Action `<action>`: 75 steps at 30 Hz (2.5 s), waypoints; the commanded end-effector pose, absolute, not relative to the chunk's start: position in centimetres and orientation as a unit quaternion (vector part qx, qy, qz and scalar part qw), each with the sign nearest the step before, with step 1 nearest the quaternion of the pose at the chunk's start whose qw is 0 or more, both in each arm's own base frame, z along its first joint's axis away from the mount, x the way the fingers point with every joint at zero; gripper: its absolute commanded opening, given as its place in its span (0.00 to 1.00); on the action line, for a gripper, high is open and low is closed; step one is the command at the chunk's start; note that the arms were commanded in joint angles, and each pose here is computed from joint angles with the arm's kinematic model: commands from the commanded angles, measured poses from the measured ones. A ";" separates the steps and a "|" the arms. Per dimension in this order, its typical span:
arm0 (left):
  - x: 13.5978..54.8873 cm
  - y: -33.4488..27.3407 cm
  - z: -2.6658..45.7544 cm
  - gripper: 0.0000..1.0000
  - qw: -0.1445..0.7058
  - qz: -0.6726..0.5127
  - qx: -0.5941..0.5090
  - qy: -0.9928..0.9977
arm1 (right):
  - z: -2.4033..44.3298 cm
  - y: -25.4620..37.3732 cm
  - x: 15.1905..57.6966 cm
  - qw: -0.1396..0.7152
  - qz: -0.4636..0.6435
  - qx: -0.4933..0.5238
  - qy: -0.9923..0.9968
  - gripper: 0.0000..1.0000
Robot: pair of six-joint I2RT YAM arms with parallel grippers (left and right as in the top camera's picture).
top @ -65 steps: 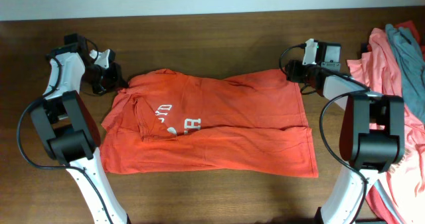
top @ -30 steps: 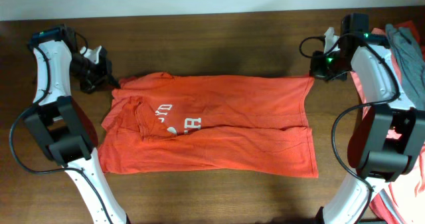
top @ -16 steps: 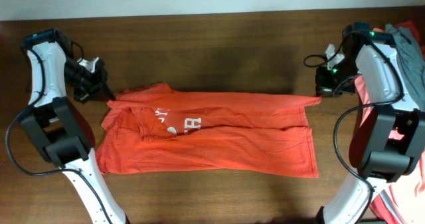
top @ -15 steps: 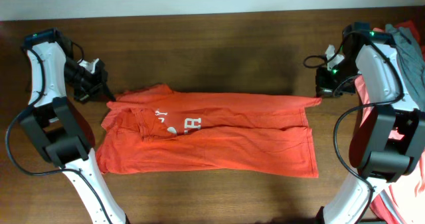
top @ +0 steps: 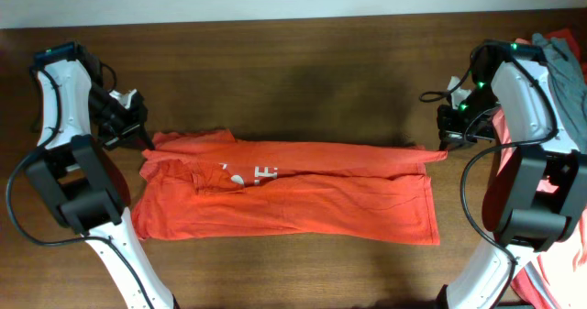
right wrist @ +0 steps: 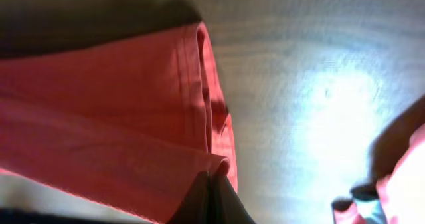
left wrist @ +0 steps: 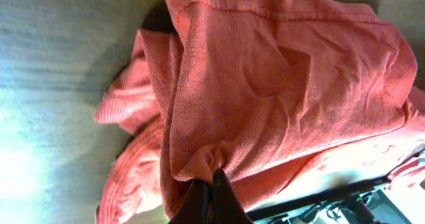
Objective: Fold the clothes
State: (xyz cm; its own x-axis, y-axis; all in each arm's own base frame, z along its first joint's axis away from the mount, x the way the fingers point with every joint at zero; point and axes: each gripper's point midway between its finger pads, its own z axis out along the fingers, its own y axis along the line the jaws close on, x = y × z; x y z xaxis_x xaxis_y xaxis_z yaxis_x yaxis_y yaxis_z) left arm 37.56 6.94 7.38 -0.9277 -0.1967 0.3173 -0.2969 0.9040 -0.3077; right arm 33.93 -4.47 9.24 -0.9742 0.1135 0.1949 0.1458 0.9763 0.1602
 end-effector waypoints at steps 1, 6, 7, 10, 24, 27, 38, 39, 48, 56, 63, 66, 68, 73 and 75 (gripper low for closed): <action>36.4 7.4 9.6 0.00 0.127 0.158 0.130 -0.971 | 10.9 -5.1 33.4 0.087 -0.073 -0.060 -0.992 0.04; 34.6 7.1 10.2 0.00 0.143 0.138 0.137 -0.971 | 11.2 -4.7 31.8 0.121 -0.079 -0.064 -0.987 0.04; 34.1 7.4 10.0 0.00 0.152 0.123 0.144 -0.970 | 11.2 -4.6 31.5 0.127 -0.080 -0.064 -0.987 0.04; 32.6 7.3 9.5 0.01 0.178 0.109 0.152 -0.966 | 10.8 -4.3 30.7 0.144 -0.084 -0.065 -0.984 0.04; 28.7 6.8 6.6 0.01 0.254 0.099 0.158 -0.949 | 6.8 -3.6 26.5 0.217 -0.092 -0.068 -0.969 0.05; 28.5 6.7 6.6 0.00 0.258 0.100 0.158 -0.948 | 6.3 -3.5 26.2 0.222 -0.092 -0.069 -0.968 0.13; 28.3 6.9 6.6 0.02 0.262 0.093 0.155 -0.948 | 6.2 -2.7 26.5 0.214 -0.116 -0.066 -0.968 0.14; 28.3 6.9 6.6 0.02 0.262 0.093 0.155 -0.948 | 6.4 -2.1 26.7 0.209 -0.137 -0.056 -0.967 0.14; 29.5 6.9 7.0 0.16 0.226 0.097 0.157 -0.956 | 5.8 0.6 28.0 0.179 -0.168 -0.007 -0.970 0.15; 30.7 5.8 8.3 0.21 0.184 0.129 0.142 -0.964 | 1.4 1.3 27.5 0.158 -0.162 -0.002 -0.974 0.15; 34.8 4.2 7.9 0.50 0.093 0.155 0.102 -0.978 | -0.1 1.4 26.9 0.161 -0.158 -0.019 -0.974 0.20; 36.1 3.4 7.6 0.59 0.069 0.151 0.084 -0.983 | -0.1 1.4 26.9 0.161 -0.159 -0.019 -0.974 0.20; 37.1 2.2 7.5 0.64 0.053 0.151 0.062 -0.985 | -0.1 1.3 27.0 0.160 -0.158 -0.019 -0.974 0.20; 38.5 -1.0 7.3 0.70 0.033 0.145 0.014 -0.989 | -0.1 1.4 27.1 0.158 -0.158 -0.018 -0.975 0.20; 38.7 -2.0 7.1 0.70 0.030 0.142 -0.001 -0.989 | -0.1 1.4 27.1 0.157 -0.158 -0.018 -0.975 0.20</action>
